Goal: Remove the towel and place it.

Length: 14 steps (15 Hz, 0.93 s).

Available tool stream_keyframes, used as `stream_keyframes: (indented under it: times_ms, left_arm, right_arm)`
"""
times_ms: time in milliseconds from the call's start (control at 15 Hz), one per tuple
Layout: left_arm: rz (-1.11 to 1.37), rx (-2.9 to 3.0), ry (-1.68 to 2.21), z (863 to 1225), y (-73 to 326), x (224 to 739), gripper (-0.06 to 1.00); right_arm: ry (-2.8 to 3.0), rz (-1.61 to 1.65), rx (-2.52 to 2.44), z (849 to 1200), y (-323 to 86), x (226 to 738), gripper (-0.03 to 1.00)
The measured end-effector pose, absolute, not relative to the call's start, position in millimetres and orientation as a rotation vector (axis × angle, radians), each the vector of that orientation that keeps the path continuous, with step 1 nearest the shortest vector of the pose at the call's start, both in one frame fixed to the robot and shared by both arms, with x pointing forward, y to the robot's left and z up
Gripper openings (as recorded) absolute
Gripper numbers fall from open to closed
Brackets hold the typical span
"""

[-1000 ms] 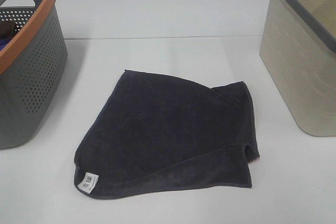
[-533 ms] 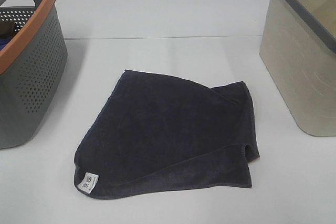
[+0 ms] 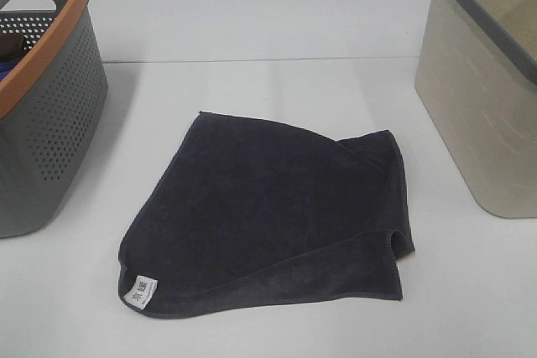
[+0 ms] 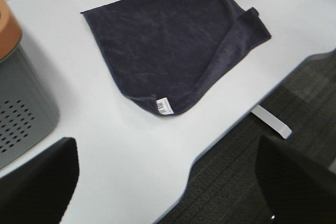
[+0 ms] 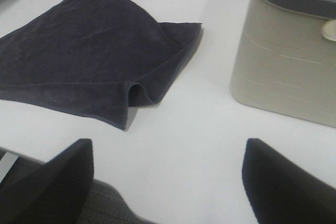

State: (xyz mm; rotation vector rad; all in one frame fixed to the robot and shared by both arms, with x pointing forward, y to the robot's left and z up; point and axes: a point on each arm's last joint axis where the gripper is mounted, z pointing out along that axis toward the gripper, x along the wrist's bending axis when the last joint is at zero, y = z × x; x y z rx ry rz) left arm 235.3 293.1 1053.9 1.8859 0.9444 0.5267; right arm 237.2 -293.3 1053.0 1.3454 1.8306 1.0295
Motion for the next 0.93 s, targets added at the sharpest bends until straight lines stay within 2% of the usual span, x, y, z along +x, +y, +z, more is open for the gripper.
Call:
stream_keyframes:
  times_ms: [333, 933]
  left_arm:
    - [0.825, 1.634, 1.365, 1053.8, 292.9, 232.3, 0.87]
    - [0.857, 1.604, 1.414, 1053.8, 292.6, 232.7, 0.87]
  right_arm:
    - [1.683, 0.989, 1.416, 1053.0, -293.3, 231.5, 0.74]
    - [1.684, 0.991, 1.416, 1053.0, -293.2, 231.5, 0.74]
